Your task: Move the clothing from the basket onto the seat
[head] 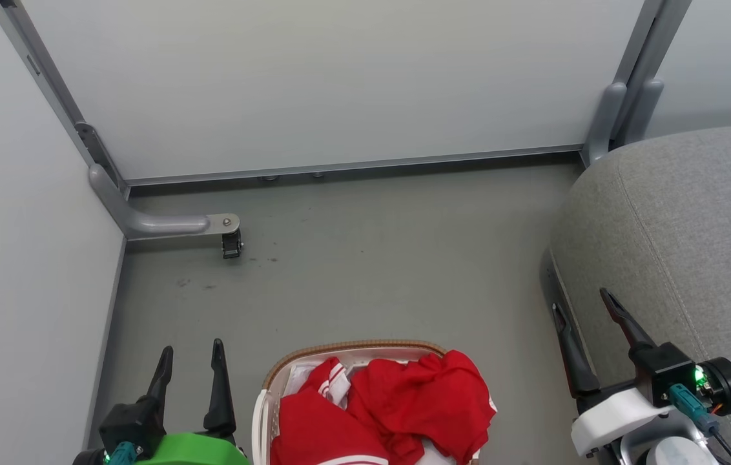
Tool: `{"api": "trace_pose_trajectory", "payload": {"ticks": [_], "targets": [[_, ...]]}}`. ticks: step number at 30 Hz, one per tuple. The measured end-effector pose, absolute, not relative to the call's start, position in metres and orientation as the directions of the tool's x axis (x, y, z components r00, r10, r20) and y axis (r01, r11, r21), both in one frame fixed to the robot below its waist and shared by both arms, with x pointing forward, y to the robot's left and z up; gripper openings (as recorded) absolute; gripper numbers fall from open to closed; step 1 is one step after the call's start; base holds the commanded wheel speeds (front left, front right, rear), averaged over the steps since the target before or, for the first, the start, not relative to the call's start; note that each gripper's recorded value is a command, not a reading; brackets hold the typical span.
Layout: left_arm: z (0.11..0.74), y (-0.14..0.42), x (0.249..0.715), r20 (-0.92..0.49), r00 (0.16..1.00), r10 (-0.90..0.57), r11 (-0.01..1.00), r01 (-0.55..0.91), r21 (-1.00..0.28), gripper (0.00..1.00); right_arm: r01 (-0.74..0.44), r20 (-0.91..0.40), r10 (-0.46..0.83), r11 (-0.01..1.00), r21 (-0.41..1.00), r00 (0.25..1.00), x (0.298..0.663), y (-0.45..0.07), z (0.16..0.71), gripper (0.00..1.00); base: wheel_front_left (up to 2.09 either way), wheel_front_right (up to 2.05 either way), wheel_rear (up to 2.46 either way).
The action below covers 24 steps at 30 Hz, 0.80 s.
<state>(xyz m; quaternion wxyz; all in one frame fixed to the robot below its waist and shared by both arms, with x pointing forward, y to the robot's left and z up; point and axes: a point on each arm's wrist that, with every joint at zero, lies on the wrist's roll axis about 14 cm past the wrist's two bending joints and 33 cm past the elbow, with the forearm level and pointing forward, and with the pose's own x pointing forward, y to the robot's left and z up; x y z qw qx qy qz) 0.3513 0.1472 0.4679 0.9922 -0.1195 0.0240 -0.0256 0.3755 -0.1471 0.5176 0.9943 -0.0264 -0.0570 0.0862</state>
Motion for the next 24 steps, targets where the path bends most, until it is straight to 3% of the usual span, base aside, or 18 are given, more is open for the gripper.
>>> {"api": "trace_pose_trajectory", "payload": {"ticks": [13, 24], "targets": [[0.463, 0.134, 0.358, -0.057, 0.993, -0.099, 0.970, 0.084, -0.229, 1.00, -0.139, 0.120, 0.146, 0.988, -0.064, 0.982, 0.385, -0.157, 0.521, 1.00, 0.00, 0.00, 0.00], [0.459, 0.085, 0.401, -0.052, 0.960, -0.275, 0.952, 0.264, -0.153, 1.00, -0.076, 0.134, 0.086, 0.994, -0.082, 0.987, 0.418, -0.179, 0.522, 1.00, 0.00, 0.00, 0.00]]}}
